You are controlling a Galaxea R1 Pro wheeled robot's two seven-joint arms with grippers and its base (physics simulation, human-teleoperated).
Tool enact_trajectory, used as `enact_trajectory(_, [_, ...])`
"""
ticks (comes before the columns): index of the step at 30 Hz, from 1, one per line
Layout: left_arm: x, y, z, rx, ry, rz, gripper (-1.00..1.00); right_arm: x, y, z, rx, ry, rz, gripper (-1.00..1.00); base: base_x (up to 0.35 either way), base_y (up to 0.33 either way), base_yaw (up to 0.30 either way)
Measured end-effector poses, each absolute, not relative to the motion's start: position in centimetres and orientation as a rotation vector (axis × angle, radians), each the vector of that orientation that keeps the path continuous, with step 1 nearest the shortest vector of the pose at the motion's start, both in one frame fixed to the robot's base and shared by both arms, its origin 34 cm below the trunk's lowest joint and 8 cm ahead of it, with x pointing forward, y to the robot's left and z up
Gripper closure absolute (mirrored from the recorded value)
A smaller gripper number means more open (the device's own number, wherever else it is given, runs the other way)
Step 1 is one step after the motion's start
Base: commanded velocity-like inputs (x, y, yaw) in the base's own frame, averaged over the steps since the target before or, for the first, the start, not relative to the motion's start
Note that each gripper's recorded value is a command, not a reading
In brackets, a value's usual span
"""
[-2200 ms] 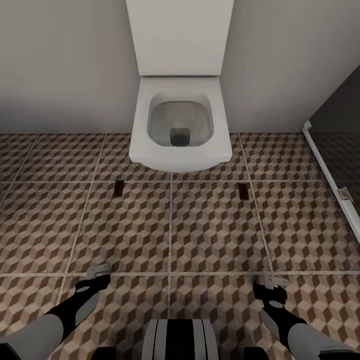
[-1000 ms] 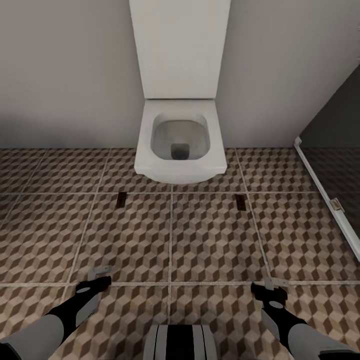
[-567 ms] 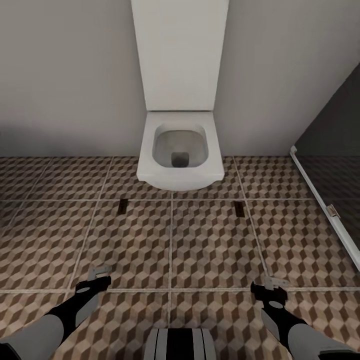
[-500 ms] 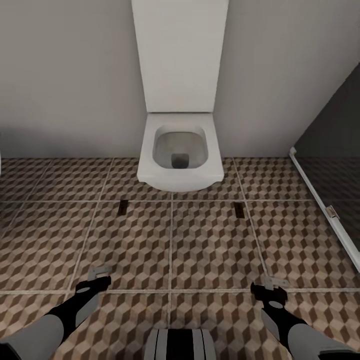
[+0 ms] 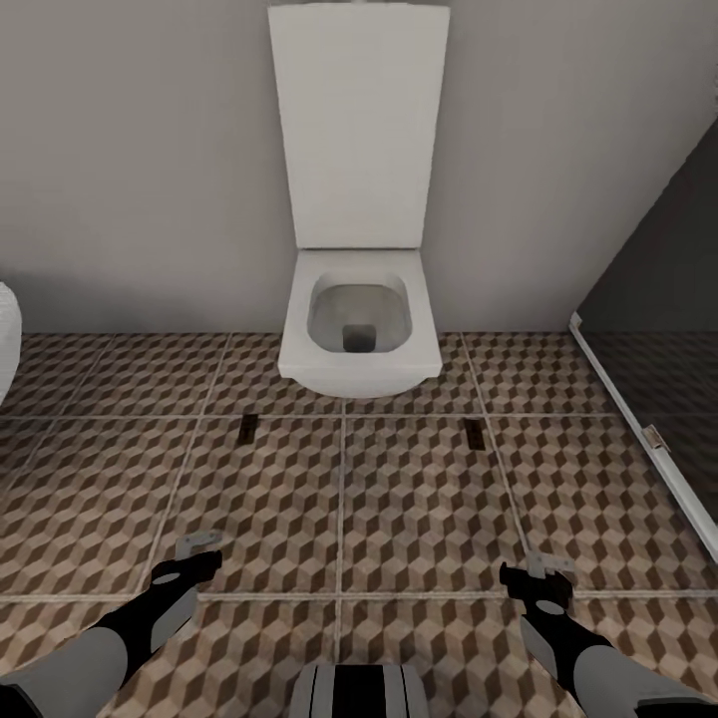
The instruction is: Take the four mousetraps from the cabinet in the bathroom and place them on the bathroom floor. Make sure all four end up on the same floor surface, and ensure that at least two of them are either under or directly next to the same bathroom sink.
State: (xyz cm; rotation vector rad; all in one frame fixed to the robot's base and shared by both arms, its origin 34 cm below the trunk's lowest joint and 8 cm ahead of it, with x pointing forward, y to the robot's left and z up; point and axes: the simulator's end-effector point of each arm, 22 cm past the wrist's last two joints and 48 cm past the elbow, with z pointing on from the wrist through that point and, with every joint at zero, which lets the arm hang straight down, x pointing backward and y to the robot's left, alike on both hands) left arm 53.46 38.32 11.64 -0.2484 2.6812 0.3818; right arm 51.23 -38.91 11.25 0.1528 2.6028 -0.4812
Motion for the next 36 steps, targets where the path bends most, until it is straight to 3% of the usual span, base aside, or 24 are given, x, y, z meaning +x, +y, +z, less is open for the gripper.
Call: enact_trajectory(36, [57.7,37.9,18.4,-0.285,2.560,0.335,-1.00,54.4,-38.9,17.3,0.175,2.507,-0.468,-1.00,0.000,0.000,0.000])
